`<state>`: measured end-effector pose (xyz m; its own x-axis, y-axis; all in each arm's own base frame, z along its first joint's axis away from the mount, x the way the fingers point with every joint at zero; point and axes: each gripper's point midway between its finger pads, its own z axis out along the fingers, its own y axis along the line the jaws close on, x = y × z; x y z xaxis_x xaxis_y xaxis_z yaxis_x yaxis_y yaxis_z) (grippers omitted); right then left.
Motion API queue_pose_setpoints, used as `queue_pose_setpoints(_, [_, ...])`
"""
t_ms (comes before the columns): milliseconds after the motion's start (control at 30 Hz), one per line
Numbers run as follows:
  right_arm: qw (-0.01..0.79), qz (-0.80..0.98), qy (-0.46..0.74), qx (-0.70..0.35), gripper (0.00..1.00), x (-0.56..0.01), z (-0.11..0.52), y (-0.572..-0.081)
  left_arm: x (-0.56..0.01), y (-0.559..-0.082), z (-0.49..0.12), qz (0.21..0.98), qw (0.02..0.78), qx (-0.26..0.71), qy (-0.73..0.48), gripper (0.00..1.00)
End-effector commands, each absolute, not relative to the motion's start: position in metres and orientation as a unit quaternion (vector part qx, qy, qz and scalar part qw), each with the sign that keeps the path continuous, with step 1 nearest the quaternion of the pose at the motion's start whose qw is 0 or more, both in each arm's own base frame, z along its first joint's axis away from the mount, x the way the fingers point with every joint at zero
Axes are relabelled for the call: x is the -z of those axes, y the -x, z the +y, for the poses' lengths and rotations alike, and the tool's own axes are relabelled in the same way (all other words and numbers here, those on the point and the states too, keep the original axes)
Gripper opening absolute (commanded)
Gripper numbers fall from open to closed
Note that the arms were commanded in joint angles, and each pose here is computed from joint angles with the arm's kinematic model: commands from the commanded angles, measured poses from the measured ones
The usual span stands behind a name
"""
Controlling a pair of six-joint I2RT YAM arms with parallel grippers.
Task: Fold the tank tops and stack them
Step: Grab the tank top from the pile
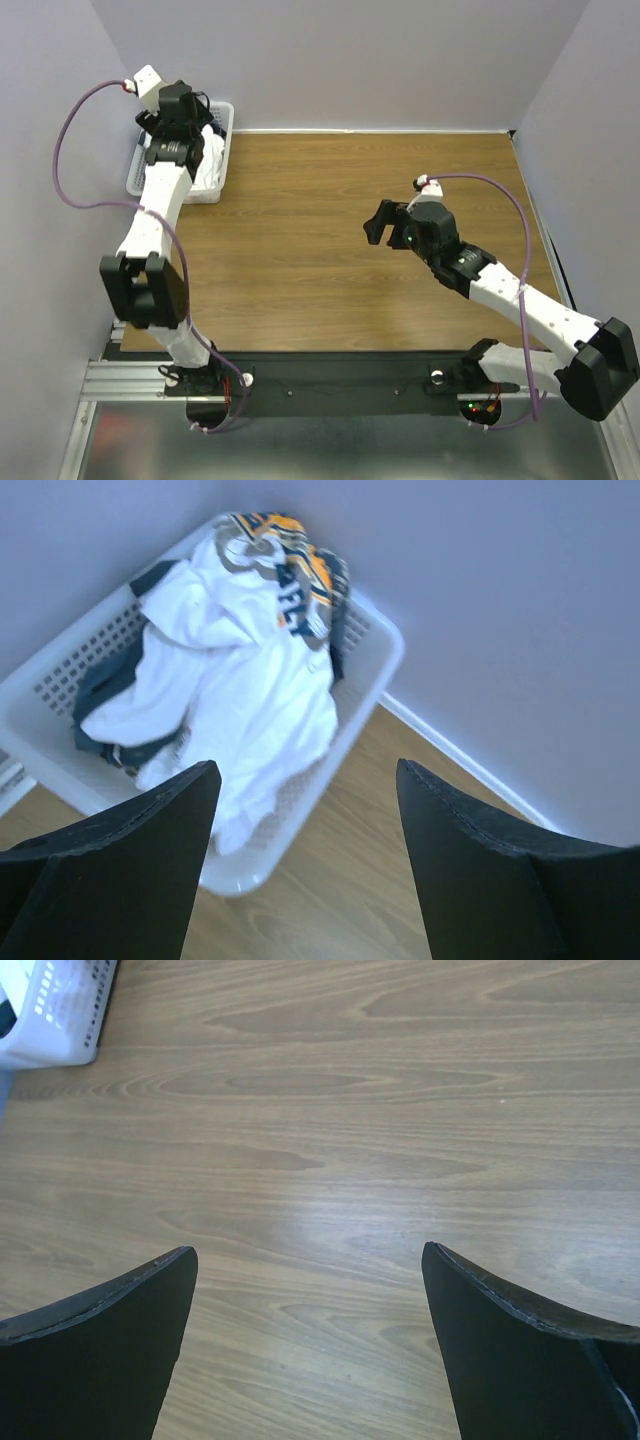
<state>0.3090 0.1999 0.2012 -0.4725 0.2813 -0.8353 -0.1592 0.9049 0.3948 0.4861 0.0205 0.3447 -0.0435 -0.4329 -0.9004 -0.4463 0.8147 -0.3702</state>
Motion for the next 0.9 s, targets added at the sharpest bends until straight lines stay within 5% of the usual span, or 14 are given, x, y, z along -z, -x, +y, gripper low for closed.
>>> queue_pose_setpoints(0, [0.516, 0.818, -0.017, -0.254, 1.00, -0.224, 0.217, -0.311, -0.332, -0.534, 0.056, 0.704, 0.614, -0.033, 0.356, 0.80])
queue_pose_setpoints(267, [0.503, 0.830, -0.015, -0.242, 1.00, -0.208, 0.218, -0.314, -0.228, -0.604, 0.094, 0.735, 0.547, -0.117, 0.384, 0.75])
queue_pose_setpoints(567, [0.489, 0.845, -0.017, -0.217, 1.00, -0.186, 0.216, -0.319, -0.196, -0.626, 0.114, 0.740, 0.530, -0.127, 0.395, 0.66])
queue_pose_setpoints(700, [0.481, 0.848, -0.016, -0.221, 1.00, -0.182, 0.219, -0.317, -0.193, -0.629, 0.117, 0.742, 0.531, -0.115, 0.392, 0.47])
queue_pose_setpoints(800, [0.483, 0.846, -0.016, -0.223, 1.00, -0.184, 0.219, -0.317, -0.191, -0.631, 0.118, 0.745, 0.531, -0.108, 0.390, 0.09])
queue_pose_setpoints(867, [0.484, 0.846, -0.014, -0.223, 1.00, -0.184, 0.219, -0.317, -0.195, -0.632, 0.118, 0.744, 0.534, -0.103, 0.388, 0.00])
